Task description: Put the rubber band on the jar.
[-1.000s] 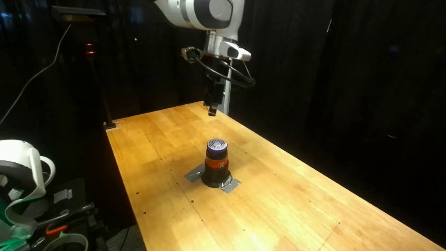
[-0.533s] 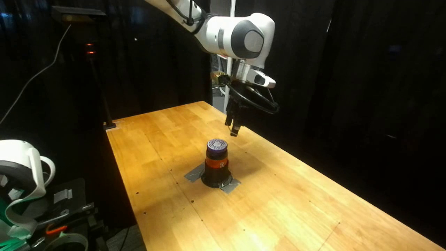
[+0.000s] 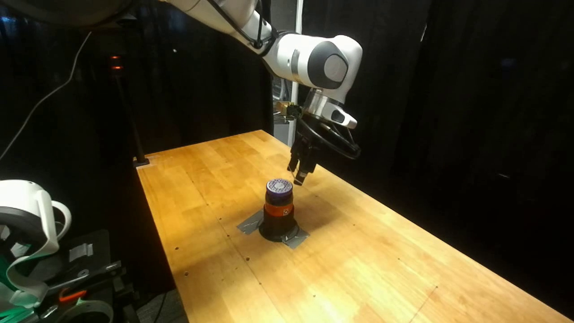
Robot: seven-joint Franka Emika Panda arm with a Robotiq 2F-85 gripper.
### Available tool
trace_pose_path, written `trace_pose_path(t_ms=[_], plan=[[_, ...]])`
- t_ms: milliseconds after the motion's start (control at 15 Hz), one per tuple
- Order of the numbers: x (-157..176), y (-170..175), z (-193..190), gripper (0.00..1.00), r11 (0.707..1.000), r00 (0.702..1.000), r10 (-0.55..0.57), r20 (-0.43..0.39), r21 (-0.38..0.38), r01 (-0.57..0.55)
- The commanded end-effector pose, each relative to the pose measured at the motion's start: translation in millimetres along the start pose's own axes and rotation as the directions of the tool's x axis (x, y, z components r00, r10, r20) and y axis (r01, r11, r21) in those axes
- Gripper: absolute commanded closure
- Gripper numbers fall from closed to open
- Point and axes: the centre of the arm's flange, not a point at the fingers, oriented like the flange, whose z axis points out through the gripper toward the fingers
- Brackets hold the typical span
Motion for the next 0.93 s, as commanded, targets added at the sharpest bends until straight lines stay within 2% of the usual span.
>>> trace_pose_path(t_ms=[0, 600, 867], plan=[[12.6, -0.5, 1.9, 0.00, 1.000, 0.999, 0.004, 0.043, 0.019, -0.004], [11.7, 32.5, 15.9, 0.00, 0.998, 0.994, 0.046, 0.101, 0.034, -0.050], [4.8, 42.0, 23.6, 0.00, 0.998, 0.991, 0.030, 0.127, 0.043, -0.036]])
